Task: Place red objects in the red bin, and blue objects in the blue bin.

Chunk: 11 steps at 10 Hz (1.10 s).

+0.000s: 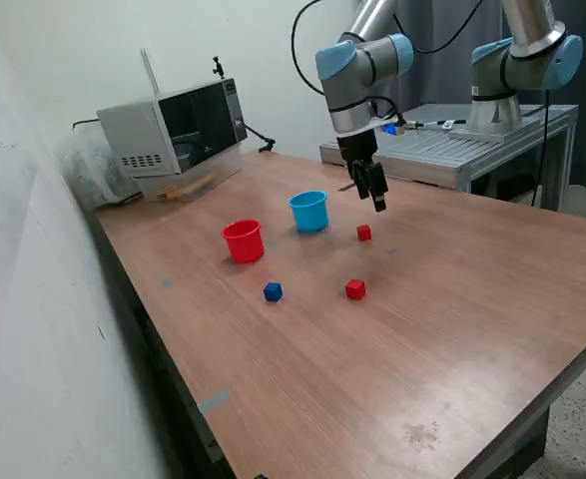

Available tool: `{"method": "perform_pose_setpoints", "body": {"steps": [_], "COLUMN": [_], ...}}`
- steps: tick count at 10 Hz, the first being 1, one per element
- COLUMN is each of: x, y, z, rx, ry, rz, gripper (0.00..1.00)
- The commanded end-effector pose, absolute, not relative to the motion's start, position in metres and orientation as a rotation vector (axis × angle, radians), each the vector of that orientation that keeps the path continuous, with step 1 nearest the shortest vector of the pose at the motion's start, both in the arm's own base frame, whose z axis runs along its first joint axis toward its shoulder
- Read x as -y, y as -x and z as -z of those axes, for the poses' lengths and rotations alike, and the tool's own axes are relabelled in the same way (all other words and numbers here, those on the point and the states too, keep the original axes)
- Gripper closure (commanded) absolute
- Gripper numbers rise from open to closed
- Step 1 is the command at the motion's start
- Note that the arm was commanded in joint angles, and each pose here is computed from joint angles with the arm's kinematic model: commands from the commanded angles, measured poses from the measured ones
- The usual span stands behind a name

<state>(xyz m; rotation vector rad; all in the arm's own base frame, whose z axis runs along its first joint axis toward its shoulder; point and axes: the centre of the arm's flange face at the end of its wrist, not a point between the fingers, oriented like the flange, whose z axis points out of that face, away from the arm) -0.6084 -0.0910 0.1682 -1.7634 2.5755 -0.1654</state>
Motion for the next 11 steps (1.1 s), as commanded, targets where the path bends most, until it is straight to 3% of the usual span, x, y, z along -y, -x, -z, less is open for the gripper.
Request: {"method": "perform_pose_setpoints", "body": {"steps": [1, 2, 11], "x": [0.081, 0.068, 0.067], "y": [0.613, 0.614, 0.614], "z": [-0.154, -0.145, -0.109], "rx": [-2.586, -2.587, -2.559], "ry": [1.754, 1.743, 1.824], "rz": [0.167, 0.173, 0.147], "gripper": [0.00, 0.00, 0.00]}}
